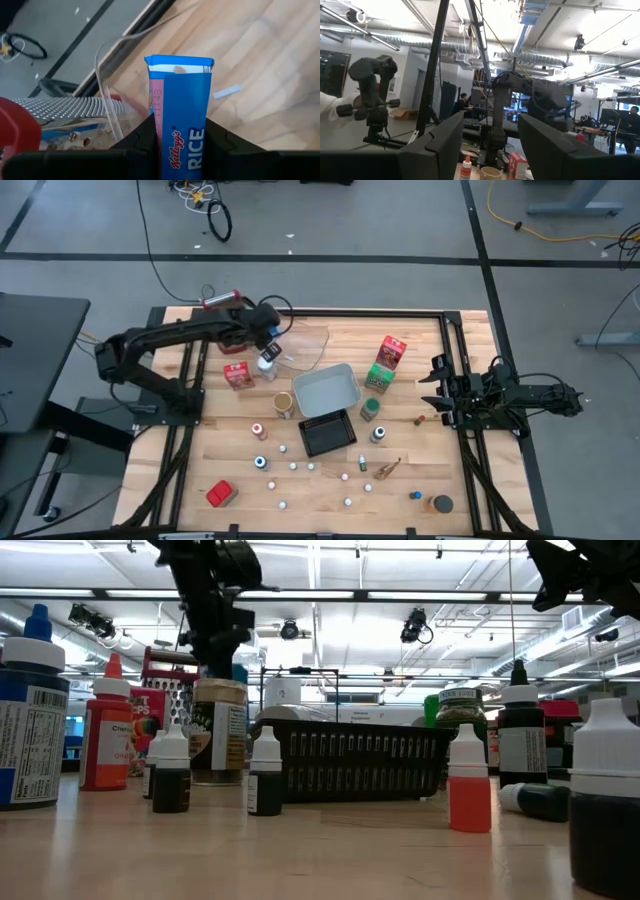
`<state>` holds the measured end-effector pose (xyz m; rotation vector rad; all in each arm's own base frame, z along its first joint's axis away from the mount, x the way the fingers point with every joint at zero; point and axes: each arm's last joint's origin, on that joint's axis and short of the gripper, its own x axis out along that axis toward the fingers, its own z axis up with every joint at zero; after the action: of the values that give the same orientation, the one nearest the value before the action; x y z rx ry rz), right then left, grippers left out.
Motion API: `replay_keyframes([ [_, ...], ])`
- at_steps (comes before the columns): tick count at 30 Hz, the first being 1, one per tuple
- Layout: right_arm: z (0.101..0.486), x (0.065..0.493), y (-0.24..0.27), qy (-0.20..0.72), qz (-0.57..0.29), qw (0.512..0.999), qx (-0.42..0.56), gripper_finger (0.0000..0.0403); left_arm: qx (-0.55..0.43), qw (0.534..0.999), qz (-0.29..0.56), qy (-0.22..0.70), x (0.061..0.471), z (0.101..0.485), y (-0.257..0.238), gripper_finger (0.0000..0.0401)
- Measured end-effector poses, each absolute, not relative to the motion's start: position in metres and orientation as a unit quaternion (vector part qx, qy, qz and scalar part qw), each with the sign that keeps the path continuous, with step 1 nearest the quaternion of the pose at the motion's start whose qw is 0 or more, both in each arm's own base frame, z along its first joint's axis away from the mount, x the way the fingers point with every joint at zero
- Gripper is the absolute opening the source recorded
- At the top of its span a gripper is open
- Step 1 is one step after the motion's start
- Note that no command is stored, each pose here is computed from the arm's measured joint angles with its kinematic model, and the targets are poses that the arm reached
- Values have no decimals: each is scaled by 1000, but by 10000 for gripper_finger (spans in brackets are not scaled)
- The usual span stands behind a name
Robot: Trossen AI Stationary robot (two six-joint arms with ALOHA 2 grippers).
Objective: Pick & Place Kitchen Items
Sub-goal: Put the blue cereal box into the transparent bin
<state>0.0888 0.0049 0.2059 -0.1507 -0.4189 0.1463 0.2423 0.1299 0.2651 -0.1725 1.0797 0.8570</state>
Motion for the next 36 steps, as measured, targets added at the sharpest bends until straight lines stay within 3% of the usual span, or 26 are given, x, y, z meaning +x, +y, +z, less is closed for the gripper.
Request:
replay_keyframes([
  [16,205,89,5,-202,73,974,-74,201,-196,740,374,523,228,244,160,103],
  [26,205,89,5,-201,73,974,-74,201,-192,726,389,534,222,234,160,110],
  [36,205,89,5,-200,73,974,-74,201,-172,727,390,538,222,234,161,154],
])
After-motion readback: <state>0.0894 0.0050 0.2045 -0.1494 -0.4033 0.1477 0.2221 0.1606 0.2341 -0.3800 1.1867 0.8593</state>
